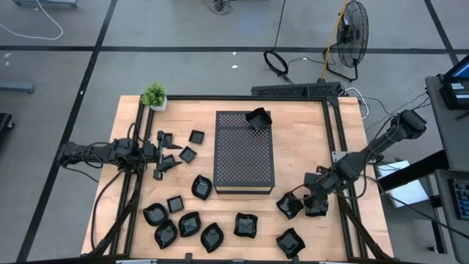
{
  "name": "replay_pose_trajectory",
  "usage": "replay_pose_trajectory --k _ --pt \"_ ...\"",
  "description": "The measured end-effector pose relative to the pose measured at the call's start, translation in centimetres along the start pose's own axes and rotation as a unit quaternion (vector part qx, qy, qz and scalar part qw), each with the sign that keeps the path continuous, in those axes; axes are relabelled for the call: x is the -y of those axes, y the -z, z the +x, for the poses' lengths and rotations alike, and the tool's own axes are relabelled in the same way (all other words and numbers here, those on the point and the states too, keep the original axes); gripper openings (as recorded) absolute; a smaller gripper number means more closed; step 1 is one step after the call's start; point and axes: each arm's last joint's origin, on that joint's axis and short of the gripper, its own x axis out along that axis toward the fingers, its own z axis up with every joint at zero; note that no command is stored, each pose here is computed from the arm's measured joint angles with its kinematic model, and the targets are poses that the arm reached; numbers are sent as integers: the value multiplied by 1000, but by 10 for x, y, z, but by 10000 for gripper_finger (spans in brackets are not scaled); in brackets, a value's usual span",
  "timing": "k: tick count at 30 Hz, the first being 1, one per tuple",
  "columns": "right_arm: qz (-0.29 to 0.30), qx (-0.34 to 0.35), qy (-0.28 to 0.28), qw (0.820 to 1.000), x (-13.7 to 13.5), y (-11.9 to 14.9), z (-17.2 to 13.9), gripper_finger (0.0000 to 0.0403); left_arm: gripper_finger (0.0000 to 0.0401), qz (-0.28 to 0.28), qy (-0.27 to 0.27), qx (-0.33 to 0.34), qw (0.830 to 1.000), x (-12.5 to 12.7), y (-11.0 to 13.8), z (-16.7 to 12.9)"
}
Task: Pick & Place Mini shaped plates
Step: Stack the black distorted square plate on top of the black distorted square plate on the shelf
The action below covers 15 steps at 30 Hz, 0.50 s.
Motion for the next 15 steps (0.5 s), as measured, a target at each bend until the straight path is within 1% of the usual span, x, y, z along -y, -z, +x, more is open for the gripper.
replay_pose_trajectory --k 6,15 --pt "-2 -5 8 1000 3 2 2 99 269 0 0 0 1000 0 0 0" --pt "-2 -5 14 1000 4 1 2 23 269 0 0 0 1000 0 0 0"
